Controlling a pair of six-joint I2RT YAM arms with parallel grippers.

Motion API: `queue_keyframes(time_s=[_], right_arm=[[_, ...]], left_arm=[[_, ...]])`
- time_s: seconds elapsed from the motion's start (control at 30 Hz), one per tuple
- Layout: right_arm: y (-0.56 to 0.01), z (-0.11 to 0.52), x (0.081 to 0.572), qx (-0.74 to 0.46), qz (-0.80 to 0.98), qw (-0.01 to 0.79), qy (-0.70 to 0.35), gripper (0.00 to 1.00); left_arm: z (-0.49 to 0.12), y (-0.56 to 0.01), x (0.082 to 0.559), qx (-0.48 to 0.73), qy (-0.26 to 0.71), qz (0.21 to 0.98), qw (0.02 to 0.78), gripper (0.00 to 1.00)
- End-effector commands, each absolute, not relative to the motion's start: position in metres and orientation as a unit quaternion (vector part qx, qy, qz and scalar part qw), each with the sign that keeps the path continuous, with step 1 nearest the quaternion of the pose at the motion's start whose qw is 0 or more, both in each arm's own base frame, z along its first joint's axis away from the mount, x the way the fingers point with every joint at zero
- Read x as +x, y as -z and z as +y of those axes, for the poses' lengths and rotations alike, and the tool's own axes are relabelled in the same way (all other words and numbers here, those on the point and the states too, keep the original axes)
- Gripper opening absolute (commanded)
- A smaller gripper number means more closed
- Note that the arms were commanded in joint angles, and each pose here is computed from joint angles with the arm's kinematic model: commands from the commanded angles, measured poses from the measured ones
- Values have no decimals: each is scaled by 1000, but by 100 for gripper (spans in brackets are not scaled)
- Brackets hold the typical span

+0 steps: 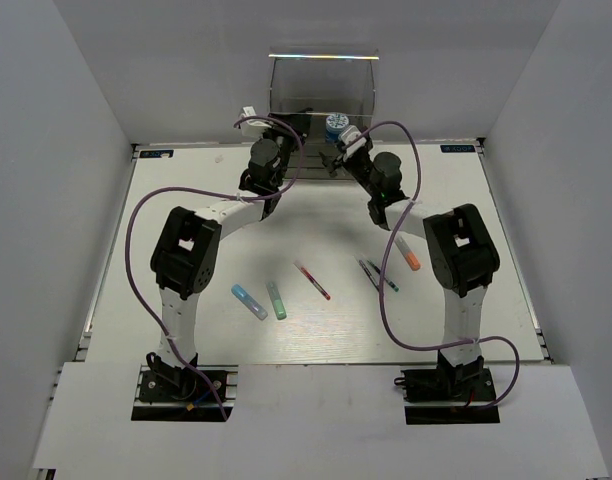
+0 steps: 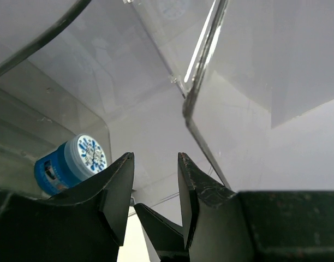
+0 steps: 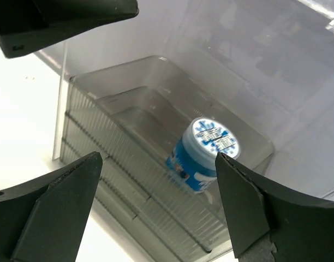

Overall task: Sort the stationery into containers
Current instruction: Close the storage box at the center of the board.

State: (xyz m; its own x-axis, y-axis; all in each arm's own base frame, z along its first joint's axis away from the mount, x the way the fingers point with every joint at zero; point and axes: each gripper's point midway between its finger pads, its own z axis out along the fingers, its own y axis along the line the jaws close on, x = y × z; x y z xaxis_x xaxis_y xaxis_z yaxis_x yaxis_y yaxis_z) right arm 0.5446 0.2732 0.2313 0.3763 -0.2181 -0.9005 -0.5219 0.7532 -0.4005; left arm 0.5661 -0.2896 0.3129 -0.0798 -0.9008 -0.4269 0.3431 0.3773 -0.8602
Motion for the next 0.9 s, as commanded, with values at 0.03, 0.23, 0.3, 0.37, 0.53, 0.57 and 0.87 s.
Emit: queue_keyframes(time_s=[0.03, 0.23, 0.3, 0.37, 0.53, 0.57, 0.87], right_arm=[[-271, 272, 529, -338, 504, 788, -108, 90], [-250, 283, 477, -410, 493, 748, -172, 82], [-241, 283, 456, -438, 486, 732, -191, 70], [-236, 279, 436, -452, 490, 719, -200, 48], [-211, 256, 403, -445, 534, 688, -208, 19], [-207, 255, 399, -441, 544, 682, -212, 23], [-189, 222, 396, -382, 627, 646, -210, 48]], left_arm=[[-278, -372, 540, -244, 519, 503, 646, 48], [-274, -341, 532, -249, 503, 532, 634, 48], [-272, -328, 526, -248, 498, 545, 627, 48], [-273, -317, 522, -245, 494, 559, 619, 48], [-281, -269, 510, -240, 479, 611, 582, 44], [-283, -260, 509, -241, 481, 618, 573, 44], [-301, -197, 522, -262, 473, 670, 509, 54]])
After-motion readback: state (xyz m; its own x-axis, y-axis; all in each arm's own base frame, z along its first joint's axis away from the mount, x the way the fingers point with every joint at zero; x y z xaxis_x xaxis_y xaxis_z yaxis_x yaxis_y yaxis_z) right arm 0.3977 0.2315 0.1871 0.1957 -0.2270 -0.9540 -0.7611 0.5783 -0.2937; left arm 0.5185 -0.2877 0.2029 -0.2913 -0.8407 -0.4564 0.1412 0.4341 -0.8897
